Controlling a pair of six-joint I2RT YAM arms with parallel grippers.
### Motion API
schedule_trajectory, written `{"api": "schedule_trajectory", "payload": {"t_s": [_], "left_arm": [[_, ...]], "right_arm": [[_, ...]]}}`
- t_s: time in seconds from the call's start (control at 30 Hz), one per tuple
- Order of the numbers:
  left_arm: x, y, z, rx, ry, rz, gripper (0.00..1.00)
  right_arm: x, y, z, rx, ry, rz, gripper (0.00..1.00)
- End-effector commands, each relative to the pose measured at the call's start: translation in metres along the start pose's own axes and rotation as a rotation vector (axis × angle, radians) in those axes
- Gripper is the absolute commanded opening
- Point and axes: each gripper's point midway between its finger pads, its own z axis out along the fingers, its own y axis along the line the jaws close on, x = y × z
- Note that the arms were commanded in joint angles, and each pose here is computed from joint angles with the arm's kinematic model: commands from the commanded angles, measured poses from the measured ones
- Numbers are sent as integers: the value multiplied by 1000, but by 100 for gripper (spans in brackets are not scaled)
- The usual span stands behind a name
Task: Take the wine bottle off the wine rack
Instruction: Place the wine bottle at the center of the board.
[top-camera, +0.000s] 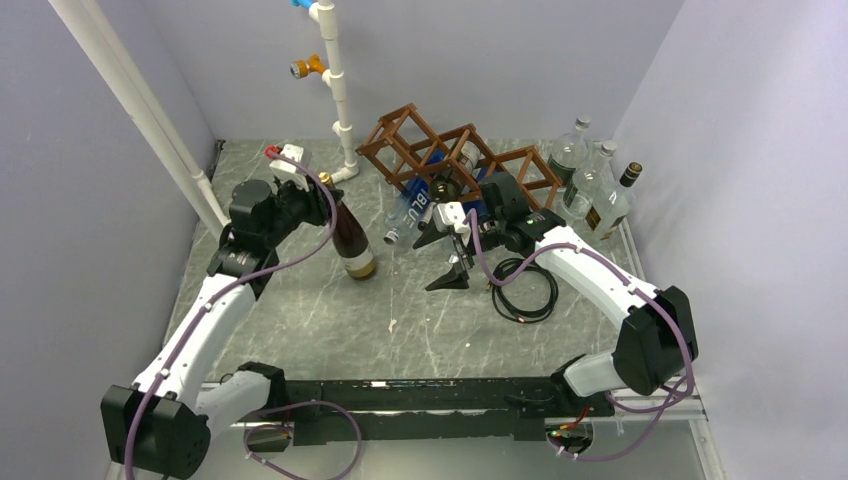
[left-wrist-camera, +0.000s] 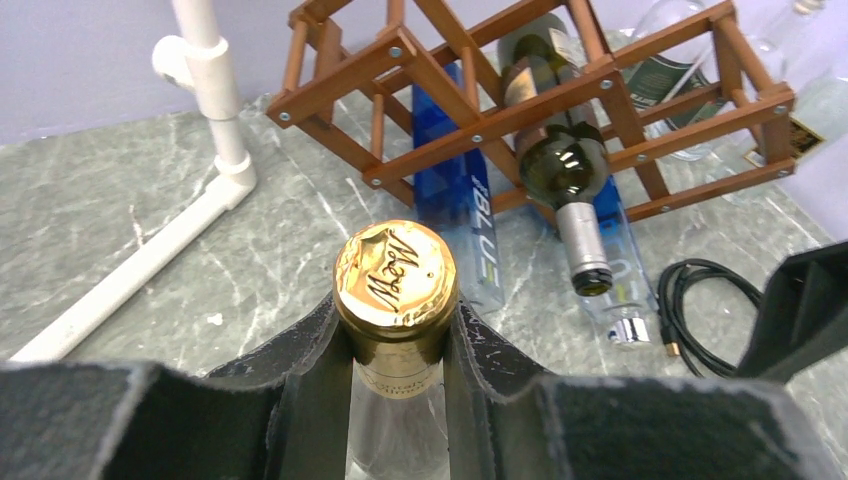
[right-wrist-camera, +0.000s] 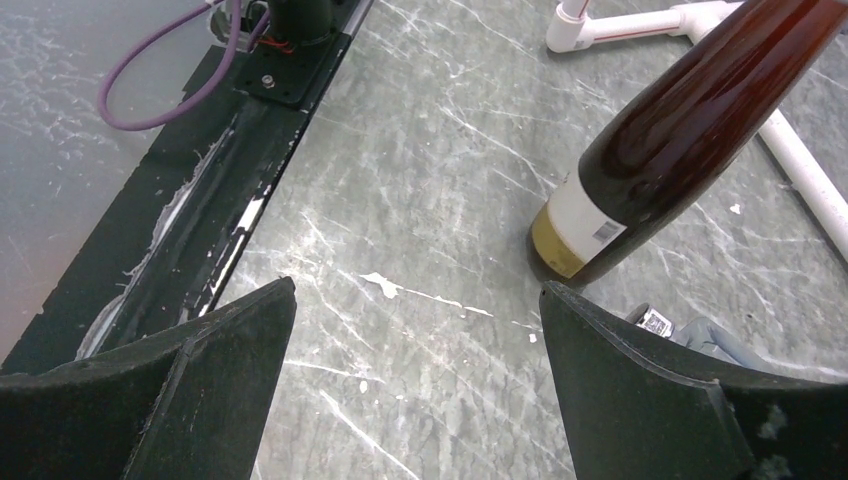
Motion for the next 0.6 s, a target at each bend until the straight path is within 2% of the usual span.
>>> {"api": "schedule_trajectory", "payload": {"t_s": [0.0,0.5,0.57], "left_arm": [[-142,-14,-15,7,-410,136,0],[-190,28,34,-150,-494,273,0],[-194,35,38,-180,-508,328,0]], "right_arm": [[-15,0,-4,-1,-34,-74,95],[-12,1,-3,-6,-31,-73,95],[-12,1,-3,-6,-30,-74,95]]}}
